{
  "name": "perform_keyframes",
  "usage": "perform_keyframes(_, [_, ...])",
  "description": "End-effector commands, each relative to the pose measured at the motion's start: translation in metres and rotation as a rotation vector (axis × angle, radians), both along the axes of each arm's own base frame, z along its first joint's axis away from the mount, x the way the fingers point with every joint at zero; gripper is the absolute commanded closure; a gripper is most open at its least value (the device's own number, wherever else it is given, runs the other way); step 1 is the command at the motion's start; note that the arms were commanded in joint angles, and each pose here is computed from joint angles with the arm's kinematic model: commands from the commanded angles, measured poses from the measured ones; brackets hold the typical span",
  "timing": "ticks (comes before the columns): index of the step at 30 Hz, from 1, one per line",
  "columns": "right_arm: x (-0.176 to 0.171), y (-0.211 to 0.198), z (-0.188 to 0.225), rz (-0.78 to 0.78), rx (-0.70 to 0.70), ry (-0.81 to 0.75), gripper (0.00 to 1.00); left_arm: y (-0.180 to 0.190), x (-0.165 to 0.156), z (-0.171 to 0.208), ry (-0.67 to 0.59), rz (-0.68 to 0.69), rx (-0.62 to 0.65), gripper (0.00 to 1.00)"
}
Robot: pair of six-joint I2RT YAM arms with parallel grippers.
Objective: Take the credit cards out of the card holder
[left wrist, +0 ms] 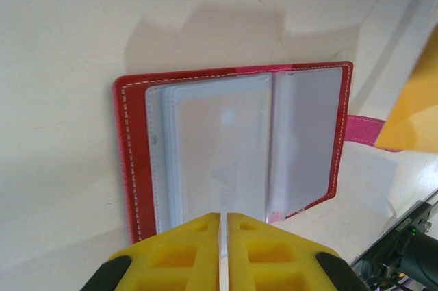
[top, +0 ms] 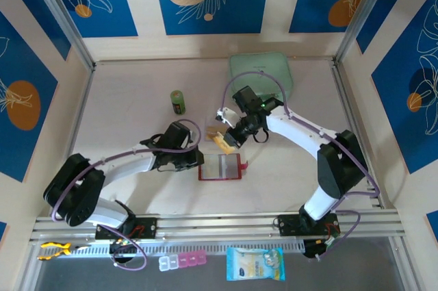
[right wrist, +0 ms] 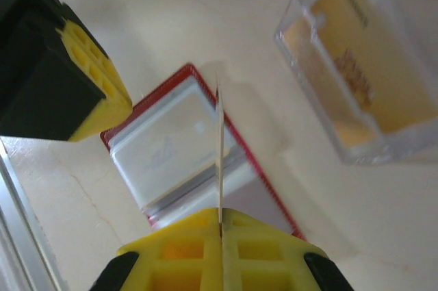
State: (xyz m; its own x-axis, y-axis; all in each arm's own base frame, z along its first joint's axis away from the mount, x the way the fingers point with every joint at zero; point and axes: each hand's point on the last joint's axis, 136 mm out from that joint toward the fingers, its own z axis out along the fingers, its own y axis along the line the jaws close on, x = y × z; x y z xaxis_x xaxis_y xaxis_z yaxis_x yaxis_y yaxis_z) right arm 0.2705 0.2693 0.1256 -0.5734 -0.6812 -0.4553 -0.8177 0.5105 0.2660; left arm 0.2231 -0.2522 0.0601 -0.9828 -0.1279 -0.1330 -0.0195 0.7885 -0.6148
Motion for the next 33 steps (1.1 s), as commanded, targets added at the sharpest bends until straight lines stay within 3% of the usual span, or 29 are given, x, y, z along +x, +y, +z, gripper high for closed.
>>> perform_keyframes(1, [0.009, 0.003, 0.006, 0.124, -0.015, -0.05, 1.0, 0.009, -0.001, -0.001, -0.008, 0.002, 0.011, 0.9])
perform_keyframes(12, [0.059, 0.009, 0.017, 0.269, -0.049, -0.111, 1.0, 0.022, 0.0, -0.005, 0.003, 0.029, 0.009, 0.9])
perform_keyframes(21, [0.081, 0.006, 0.002, 0.344, -0.101, -0.072, 1.0, 0.034, 0.004, -0.007, 0.012, 0.059, 0.01, 0.9])
perform_keyframes(33, [0.081, 0.002, -0.016, 0.422, -0.153, 0.007, 1.0, 0.046, 0.007, -0.006, 0.019, 0.088, 0.009, 0.9])
